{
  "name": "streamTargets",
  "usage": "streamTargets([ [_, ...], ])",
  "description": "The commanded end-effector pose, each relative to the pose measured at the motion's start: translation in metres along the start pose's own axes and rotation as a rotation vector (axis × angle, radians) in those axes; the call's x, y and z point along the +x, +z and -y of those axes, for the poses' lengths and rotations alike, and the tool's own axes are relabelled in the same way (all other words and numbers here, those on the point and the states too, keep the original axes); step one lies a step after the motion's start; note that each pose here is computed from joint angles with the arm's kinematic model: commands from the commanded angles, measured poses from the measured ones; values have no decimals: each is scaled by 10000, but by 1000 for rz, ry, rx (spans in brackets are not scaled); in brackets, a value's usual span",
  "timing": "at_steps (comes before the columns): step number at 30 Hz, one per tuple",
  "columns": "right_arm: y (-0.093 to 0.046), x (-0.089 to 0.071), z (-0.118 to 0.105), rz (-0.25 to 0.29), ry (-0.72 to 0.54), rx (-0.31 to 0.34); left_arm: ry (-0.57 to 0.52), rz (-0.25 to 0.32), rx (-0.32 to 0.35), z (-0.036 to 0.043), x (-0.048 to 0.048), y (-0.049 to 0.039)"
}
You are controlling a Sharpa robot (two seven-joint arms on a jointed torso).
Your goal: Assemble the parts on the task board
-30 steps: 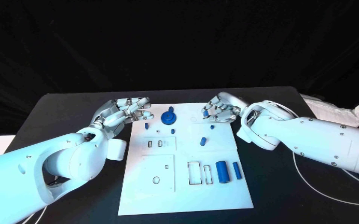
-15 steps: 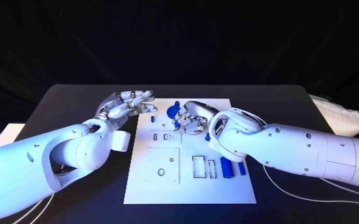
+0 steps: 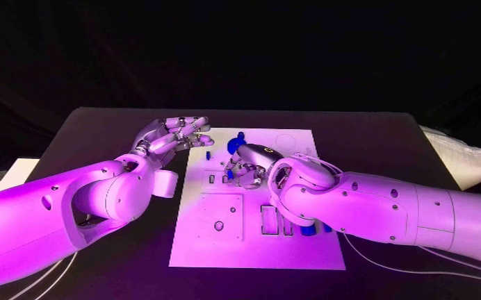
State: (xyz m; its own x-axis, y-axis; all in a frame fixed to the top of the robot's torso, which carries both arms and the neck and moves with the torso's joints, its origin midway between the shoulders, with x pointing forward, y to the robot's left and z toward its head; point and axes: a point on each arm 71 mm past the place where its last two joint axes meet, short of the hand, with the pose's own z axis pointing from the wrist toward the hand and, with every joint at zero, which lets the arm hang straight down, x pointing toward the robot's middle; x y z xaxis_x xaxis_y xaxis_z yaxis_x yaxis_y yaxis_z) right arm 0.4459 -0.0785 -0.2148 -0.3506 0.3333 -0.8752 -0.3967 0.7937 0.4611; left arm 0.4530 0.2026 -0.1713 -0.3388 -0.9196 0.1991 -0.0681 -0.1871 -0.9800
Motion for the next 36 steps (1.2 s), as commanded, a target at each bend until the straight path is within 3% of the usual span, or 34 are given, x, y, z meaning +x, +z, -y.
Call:
streamTargets([
  [1, 12, 33, 26, -16, -44, 25, -8, -19, 10, 11, 29, 3],
  [13, 10, 60, 117, -38, -69, 47, -8, -19, 8, 11, 20, 2],
  [23, -2, 99, 112, -88, -88, 36, -8, -19, 8, 10, 18, 3],
  [36, -5, 102, 102, -86, -100, 32, -8, -19, 7, 10, 17, 0],
])
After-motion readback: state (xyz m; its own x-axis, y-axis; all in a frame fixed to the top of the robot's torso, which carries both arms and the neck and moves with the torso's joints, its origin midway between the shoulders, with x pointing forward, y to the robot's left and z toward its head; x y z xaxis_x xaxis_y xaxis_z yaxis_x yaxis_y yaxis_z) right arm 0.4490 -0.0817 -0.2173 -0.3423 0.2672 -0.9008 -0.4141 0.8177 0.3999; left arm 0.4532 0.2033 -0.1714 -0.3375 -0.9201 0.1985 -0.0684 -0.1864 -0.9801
